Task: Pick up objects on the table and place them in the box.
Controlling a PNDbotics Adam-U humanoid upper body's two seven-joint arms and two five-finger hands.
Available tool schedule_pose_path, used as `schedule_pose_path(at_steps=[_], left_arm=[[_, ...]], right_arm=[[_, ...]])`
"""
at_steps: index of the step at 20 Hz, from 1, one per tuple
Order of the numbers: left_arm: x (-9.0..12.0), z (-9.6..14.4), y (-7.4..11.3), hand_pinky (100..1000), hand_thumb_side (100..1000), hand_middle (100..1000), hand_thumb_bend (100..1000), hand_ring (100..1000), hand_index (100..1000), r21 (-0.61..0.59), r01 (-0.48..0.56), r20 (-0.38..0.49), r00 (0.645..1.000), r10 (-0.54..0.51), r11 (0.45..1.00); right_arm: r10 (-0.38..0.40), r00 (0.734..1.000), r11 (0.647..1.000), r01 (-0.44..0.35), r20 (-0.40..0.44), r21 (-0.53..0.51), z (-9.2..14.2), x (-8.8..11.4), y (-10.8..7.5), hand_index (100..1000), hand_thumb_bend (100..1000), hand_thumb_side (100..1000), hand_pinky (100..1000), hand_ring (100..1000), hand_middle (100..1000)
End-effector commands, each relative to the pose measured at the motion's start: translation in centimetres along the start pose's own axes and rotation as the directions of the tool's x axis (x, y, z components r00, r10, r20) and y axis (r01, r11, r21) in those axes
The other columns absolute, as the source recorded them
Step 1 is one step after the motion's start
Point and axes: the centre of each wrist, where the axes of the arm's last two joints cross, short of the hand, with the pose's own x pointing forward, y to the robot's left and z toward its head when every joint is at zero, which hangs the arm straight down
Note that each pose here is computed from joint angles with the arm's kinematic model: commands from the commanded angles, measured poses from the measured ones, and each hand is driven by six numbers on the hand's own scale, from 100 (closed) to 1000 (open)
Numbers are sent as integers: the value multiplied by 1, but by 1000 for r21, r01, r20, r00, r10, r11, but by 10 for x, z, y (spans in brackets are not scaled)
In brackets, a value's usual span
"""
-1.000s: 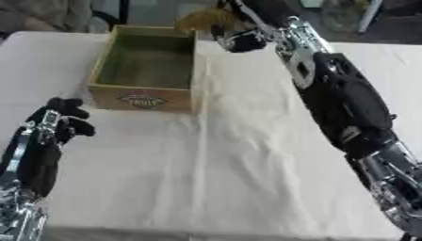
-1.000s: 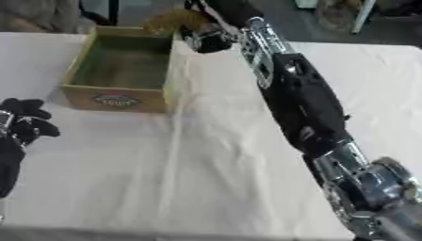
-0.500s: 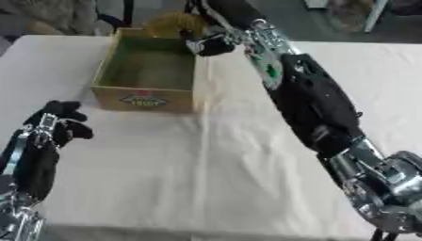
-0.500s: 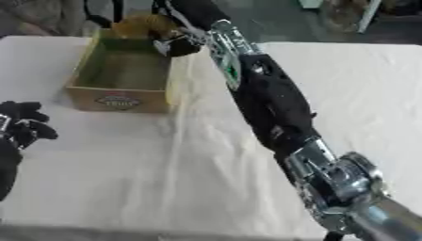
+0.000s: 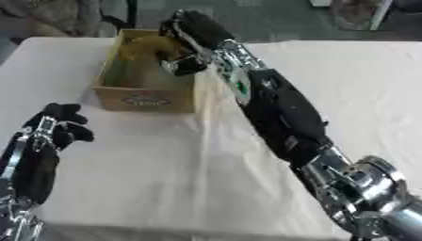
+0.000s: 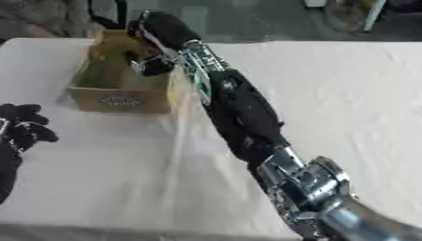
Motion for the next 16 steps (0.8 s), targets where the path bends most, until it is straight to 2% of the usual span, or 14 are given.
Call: schedule_pose_path(at_steps=[1, 5, 16], left_arm=[[9, -5, -4, 577, 717, 539, 100, 515, 708, -33, -5, 36, 999, 6, 999], [11, -7, -8, 577, 718, 539, 100, 515, 708, -59, -11, 41, 999, 13, 998], [14, -9, -12, 577, 723, 540, 100, 515, 707, -88, -16, 45, 999, 20, 996]], right_arm=[[23, 1000, 1000, -24, -18, -11, -4, 2, -3, 287, 100, 297, 563, 488, 211], [31, 998, 999, -30, -47, 12, -2, 0, 6, 296, 100, 289, 566, 492, 219], [51, 990, 997, -44, -131, 57, 5, -4, 21, 325, 100, 336, 566, 498, 243]])
